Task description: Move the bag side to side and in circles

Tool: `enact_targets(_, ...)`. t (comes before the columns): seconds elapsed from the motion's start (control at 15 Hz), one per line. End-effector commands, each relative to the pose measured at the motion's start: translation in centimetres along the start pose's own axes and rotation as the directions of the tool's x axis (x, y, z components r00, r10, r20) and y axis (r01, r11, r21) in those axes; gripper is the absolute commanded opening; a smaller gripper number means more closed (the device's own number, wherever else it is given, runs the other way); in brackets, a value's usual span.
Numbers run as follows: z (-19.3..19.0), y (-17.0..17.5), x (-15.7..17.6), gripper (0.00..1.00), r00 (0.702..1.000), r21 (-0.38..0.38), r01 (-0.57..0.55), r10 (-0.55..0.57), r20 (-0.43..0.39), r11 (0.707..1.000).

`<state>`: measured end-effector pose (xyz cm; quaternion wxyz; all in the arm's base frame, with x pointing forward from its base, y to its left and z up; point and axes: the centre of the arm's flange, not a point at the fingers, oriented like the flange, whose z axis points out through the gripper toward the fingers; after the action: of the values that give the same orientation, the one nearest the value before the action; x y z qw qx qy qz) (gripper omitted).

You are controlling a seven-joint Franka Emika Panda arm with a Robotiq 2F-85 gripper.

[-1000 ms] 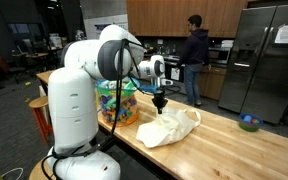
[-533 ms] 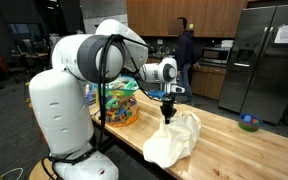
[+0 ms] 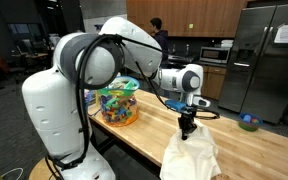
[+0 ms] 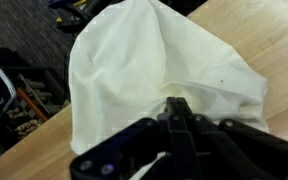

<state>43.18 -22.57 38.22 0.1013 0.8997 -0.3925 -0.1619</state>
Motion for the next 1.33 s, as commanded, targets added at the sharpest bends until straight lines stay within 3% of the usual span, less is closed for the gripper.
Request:
enact_targets(0.0, 0.1, 2.9, 2.4, 0.0, 0.999, 0.004, -0.034, 0.034, -0.025, 0.999)
enact_targets(0.4, -1.3, 2.9, 6.9, 0.0, 0.992, 0.002, -0.038, 0.038, -0.118, 0.999)
enact_targets(0.8, -3.5, -0.4, 11.4, 0.0, 0.977, -0.019, 0.032, -0.036, -0.212, 0.999)
enact_targets(1.27, -5.9, -4.4, 14.1, 0.0, 0.944, -0.049, 0.145, -0.153, -0.291, 0.988)
